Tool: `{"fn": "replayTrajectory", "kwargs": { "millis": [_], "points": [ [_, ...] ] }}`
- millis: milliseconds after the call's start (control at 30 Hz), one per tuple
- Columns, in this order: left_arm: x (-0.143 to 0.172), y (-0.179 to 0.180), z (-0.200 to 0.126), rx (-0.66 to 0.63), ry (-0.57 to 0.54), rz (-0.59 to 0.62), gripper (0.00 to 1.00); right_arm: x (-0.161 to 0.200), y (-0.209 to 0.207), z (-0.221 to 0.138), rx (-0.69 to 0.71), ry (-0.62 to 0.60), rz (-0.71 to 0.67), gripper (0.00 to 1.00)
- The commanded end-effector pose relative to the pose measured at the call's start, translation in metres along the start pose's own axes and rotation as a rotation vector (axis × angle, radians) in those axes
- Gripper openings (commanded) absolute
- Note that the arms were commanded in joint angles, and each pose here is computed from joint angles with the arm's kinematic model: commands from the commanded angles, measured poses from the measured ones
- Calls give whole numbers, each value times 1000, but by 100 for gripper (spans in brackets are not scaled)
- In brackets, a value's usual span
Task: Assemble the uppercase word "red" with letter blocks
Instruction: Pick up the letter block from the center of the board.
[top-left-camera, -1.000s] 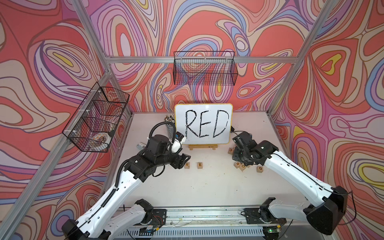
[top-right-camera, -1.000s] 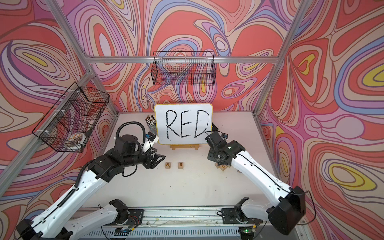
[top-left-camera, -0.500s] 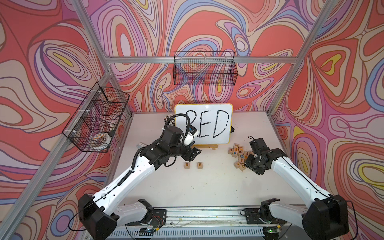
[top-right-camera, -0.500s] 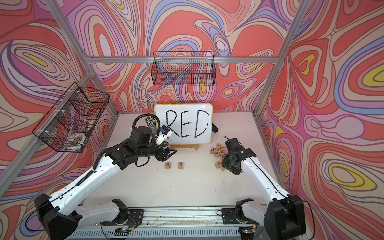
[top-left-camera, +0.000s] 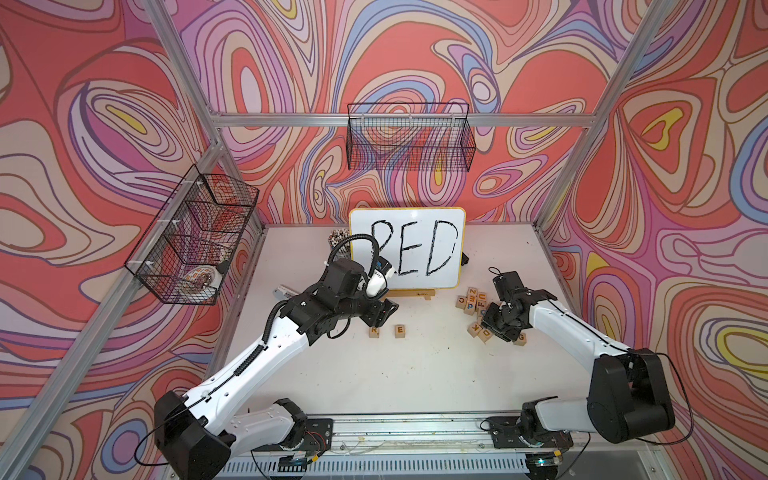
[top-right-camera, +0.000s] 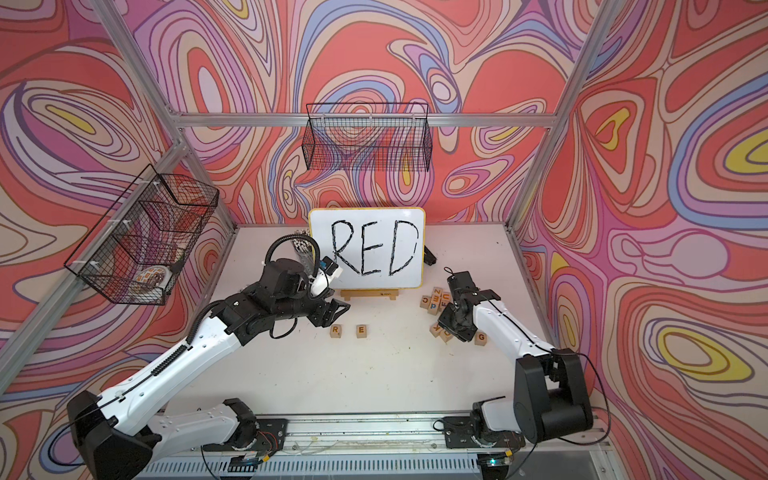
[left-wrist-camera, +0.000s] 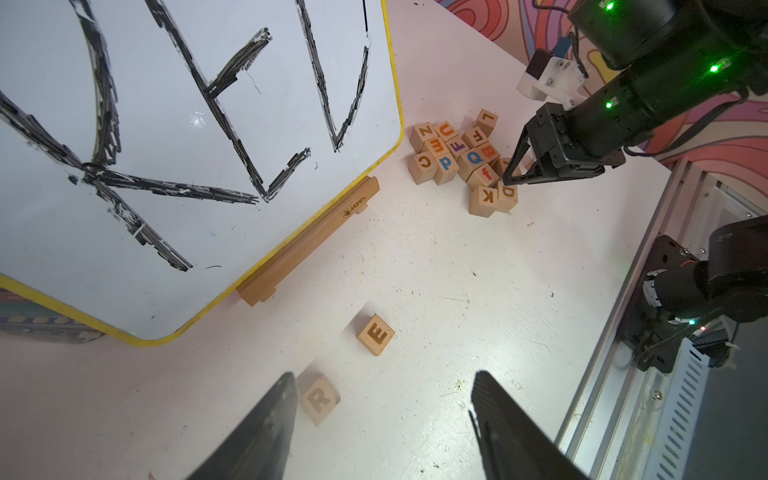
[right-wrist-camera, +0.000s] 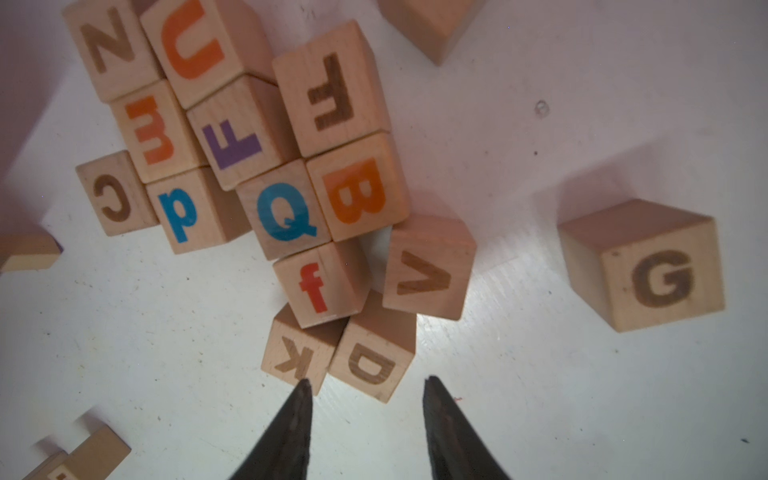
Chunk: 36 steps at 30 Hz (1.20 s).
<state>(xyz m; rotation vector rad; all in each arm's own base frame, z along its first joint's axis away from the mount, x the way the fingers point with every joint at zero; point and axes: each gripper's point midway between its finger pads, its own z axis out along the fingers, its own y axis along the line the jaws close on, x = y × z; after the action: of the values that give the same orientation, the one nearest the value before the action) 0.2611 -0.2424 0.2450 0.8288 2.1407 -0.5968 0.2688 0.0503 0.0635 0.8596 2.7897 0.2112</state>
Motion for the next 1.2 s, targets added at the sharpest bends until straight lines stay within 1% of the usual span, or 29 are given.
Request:
{"fn": "replayTrajectory", "kwargs": {
  "millis": [0, 267, 500, 800, 1000, 1167],
  "points": [
    [-1, 0, -3, -7, -13, 25, 69, -6, 0, 6, 2, -15, -6, 46],
    [0, 0, -4, -8, -14, 23, 70, -6, 0, 14, 8, -4, -4, 46],
    [1, 0, -2, -7, -8, 22, 70, 3, -4, 21, 2, 21, 8, 45],
    [1, -1, -2, -2, -10, 18, 70, 11, -10, 13, -6, 21, 23, 44],
    [0, -1, -2, -1, -12, 20, 70, 9, -12, 4, 2, 3, 16, 44],
    [0, -1, -3, 0, -16, 20, 70, 11, -11, 9, 3, 15, 14, 44]
  ]
}}
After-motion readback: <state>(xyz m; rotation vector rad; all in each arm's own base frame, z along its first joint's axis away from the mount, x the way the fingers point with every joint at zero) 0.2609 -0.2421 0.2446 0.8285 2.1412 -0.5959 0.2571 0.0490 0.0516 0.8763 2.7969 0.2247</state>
